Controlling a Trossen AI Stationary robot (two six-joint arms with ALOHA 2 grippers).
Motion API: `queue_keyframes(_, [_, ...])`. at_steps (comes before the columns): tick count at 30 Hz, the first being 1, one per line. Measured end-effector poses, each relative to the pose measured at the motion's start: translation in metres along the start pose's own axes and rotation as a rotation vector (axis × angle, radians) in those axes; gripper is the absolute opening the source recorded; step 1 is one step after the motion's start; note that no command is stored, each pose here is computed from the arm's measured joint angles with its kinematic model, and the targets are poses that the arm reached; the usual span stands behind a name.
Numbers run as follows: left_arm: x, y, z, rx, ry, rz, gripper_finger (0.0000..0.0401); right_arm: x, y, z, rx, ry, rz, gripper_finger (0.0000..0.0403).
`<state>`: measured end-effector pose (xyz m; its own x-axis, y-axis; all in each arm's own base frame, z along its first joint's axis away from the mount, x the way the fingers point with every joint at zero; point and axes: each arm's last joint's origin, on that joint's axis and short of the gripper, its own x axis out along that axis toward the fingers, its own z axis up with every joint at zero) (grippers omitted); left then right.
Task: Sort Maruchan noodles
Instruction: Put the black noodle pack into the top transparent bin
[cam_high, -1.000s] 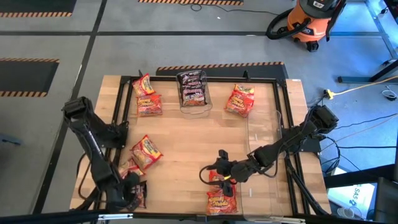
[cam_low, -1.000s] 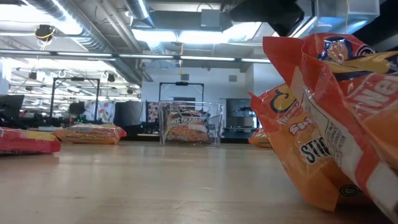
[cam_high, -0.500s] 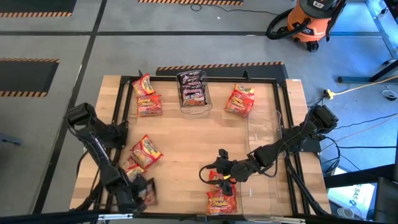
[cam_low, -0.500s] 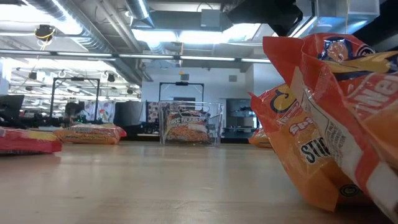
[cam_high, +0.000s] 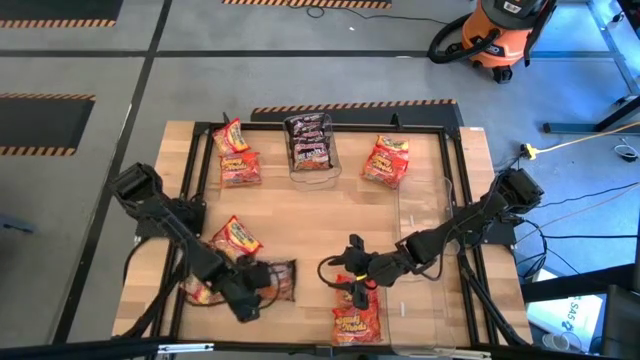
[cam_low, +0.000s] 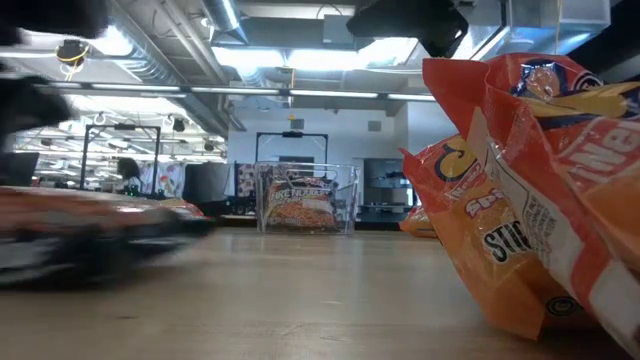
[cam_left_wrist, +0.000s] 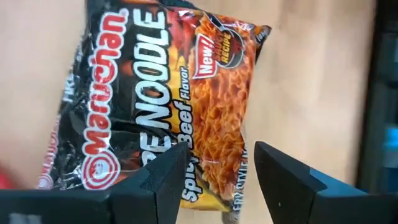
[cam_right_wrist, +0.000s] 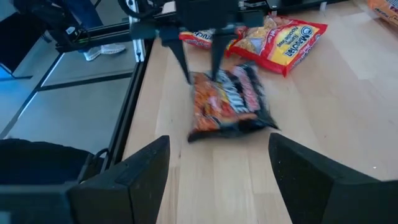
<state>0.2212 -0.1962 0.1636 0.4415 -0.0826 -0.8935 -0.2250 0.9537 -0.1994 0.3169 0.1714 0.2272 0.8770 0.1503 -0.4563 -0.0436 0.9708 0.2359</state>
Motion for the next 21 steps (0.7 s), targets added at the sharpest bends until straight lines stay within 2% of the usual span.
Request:
queue_keyframes(4, [0.002, 0.007, 0.013, 0.122, -0.034, 0.022, 0.0185, 0.001, -0.002, 0.001, 0.008, -0.004, 0.002, 0.0253])
queue_keyframes(8, [-0.012, 0.003, 0.026, 0.138, -0.038, 0.039, 0.0185, 0.001, -0.004, 0.003, 0.018, -0.005, 0.006, 0.0253])
queue_keyframes(14, [-0.04, -0.018, 0.028, 0.065, -0.048, 0.018, 0.0185, 0.006, -0.016, 0.007, 0.121, -0.006, -0.007, 0.0263])
queue_keyframes(21, [-0.046, -0.036, -0.003, -0.065, -0.146, 0.027, 0.0185, 0.032, -0.028, 0.003, 0.222, -0.031, 0.035, 0.033])
